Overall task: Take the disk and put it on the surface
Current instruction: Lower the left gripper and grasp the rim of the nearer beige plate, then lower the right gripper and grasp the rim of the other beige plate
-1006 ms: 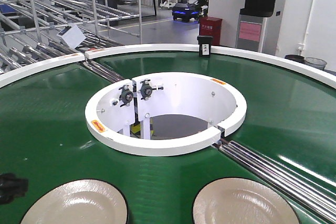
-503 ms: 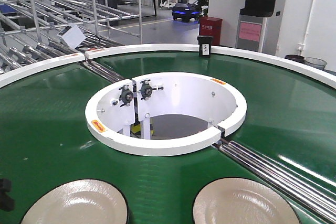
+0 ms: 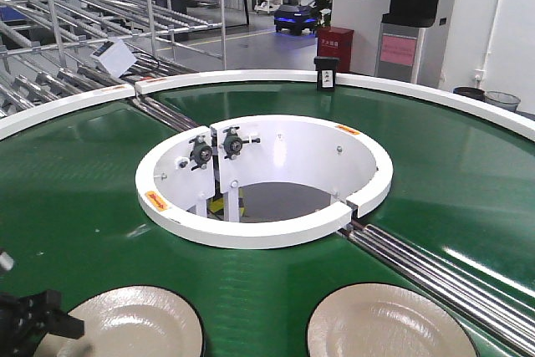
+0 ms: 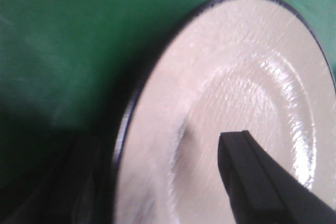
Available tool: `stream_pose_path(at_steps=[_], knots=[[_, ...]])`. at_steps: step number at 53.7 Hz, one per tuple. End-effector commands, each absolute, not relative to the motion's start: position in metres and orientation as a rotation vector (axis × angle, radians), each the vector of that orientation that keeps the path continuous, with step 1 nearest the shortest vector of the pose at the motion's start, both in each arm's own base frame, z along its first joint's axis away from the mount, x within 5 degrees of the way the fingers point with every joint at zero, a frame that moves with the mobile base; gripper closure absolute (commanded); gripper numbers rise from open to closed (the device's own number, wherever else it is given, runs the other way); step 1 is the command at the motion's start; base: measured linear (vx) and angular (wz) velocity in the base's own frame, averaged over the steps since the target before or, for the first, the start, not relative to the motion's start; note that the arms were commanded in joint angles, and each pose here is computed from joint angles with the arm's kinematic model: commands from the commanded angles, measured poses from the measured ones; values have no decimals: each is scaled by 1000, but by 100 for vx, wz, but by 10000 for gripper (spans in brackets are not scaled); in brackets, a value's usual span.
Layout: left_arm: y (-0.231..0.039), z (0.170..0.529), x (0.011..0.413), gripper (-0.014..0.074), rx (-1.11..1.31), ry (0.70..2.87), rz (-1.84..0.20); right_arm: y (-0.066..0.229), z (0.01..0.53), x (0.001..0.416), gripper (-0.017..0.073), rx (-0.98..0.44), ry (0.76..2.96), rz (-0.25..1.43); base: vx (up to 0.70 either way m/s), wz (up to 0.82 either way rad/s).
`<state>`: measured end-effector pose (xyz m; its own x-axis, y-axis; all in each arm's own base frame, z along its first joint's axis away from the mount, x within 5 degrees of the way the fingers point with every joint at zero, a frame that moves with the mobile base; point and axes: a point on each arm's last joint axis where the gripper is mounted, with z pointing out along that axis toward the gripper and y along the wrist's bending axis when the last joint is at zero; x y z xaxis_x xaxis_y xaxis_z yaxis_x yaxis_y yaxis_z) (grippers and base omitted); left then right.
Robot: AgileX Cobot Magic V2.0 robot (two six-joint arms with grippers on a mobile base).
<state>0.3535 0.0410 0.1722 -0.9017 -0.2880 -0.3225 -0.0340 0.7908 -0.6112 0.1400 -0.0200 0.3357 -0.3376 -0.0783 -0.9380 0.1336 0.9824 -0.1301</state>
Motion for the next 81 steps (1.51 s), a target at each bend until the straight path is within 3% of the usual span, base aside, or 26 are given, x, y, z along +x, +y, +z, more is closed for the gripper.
stream_pose_path(at_steps=[1,9,15,20,29,31,39,41,54,62,70,81], knots=[[25,195,360,36,-193,2503,-921,-18,353,143,43,16,1798,-215,0,0],[12,194,360,40,-130,2516,-928,-18,353,143,43,15,1797,-215,0,0],[14,194,360,104,-114,2512,-921,-19,353,143,48,15,1798,-216,0,0],[14,194,360,230,-117,2513,-925,-19,352,142,48,16,1803,-216,0,0],[9,197,357,566,-98,2516,-1012,-19,351,142,48,19,1813,-217,0,0],[7,198,356,605,-99,2509,-1050,-19,351,142,48,26,1811,-208,0,0],[0,211,354,602,-120,2444,-1203,-17,359,143,51,108,1856,-113,0,0],[2,227,354,601,-182,2350,-1255,-15,371,154,70,184,2034,-25,0,0],[35,275,346,601,-334,2096,-1255,-18,373,208,94,263,2288,25,0,0],[56,298,331,601,-431,2022,-1255,-23,346,246,113,398,2372,185,0,0],[68,323,318,601,-554,1908,-1298,-46,303,282,149,500,2472,350,0,0],[64,336,310,601,-506,1899,-1276,-63,255,316,158,436,2488,571,0,0]])
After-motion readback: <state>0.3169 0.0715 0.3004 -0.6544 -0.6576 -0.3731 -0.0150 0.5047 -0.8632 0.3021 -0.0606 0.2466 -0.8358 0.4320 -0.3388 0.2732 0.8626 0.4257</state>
